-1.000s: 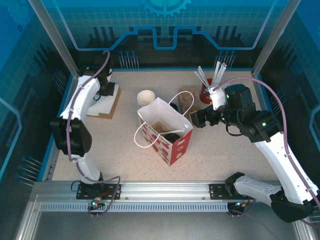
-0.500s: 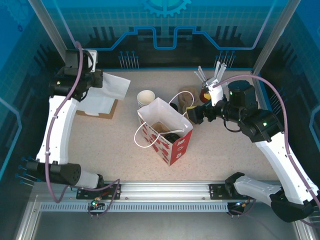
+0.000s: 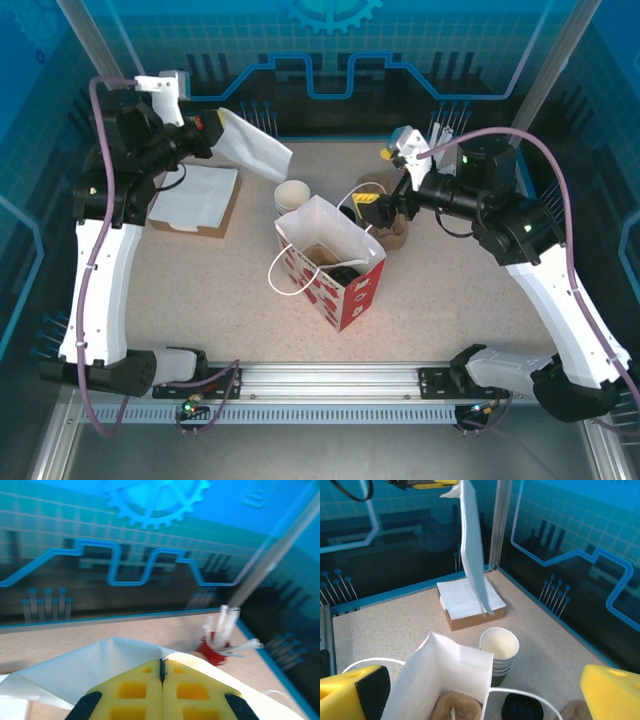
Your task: Pack the takeout coffee
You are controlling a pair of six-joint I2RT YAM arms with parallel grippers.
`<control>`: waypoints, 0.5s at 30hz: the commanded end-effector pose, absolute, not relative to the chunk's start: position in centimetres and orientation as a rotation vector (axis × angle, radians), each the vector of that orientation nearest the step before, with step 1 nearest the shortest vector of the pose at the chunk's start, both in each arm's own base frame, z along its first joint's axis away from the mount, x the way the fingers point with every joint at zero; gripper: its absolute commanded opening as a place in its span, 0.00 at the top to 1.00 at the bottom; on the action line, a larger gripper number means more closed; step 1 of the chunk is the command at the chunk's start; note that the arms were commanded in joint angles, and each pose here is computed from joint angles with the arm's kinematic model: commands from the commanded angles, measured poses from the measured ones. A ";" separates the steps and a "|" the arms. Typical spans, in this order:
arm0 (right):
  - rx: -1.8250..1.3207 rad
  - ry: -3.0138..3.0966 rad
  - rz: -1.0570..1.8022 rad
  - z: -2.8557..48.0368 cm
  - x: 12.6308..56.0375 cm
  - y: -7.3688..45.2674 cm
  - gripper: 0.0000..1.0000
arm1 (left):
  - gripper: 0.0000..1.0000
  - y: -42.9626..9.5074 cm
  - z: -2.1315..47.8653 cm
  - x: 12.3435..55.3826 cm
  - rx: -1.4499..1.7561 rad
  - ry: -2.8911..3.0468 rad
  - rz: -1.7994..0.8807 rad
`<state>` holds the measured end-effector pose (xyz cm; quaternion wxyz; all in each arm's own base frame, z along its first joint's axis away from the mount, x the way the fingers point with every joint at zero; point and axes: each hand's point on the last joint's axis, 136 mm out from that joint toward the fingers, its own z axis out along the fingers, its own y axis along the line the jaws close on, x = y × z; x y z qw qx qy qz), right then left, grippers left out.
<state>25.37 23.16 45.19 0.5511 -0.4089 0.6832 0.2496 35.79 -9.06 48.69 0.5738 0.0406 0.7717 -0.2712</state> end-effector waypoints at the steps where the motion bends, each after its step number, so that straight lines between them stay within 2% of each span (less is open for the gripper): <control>1: -1.028 1.477 0.558 48.1 25.3 24.2 0.00 | 1.00 -12.2 52.3 33.2 0.236 1.687 -0.852; 7: -0.969 1.476 0.476 49.3 27.5 24.0 0.00 | 1.00 -13.9 53.0 31.6 0.348 1.625 -0.937; 15: -1.109 1.420 0.618 49.2 26.6 27.6 0.00 | 1.00 -18.0 53.6 29.3 0.533 1.595 -1.084</control>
